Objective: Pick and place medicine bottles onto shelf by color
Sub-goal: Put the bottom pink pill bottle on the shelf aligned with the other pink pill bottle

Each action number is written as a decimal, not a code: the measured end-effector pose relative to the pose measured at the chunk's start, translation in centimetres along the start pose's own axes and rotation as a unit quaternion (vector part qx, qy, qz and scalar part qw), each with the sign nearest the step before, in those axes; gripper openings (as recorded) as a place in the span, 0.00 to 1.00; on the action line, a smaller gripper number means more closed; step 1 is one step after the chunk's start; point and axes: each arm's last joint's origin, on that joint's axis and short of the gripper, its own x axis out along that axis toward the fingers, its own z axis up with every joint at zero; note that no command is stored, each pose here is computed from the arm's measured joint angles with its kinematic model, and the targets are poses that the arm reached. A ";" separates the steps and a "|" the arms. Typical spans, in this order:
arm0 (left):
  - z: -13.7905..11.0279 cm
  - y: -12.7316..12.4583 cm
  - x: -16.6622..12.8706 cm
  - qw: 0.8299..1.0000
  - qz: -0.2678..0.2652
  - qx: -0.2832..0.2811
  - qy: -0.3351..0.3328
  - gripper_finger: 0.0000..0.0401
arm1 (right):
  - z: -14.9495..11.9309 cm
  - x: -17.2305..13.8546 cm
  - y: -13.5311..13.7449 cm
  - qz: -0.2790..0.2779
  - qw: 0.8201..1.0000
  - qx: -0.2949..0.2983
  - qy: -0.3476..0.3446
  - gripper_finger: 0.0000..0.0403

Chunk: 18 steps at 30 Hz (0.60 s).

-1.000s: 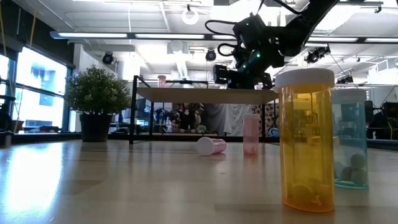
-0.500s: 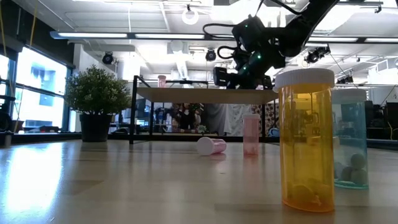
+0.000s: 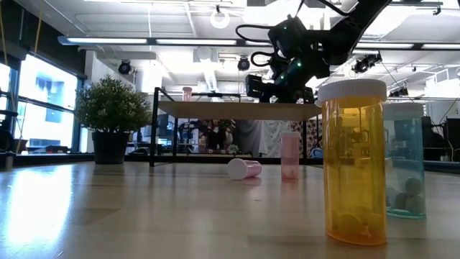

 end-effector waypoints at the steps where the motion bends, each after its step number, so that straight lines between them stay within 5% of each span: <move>1: 0.0 0.0 0.0 1.000 0.000 0.000 0.000 0.58 | 0.0 0.0 0.0 -0.003 1.000 0.001 -0.002 0.41; 18: 0.0 0.0 0.0 1.000 -0.001 0.013 0.000 0.58 | 0.6 -1.4 -0.1 -0.008 1.000 0.011 0.011 0.39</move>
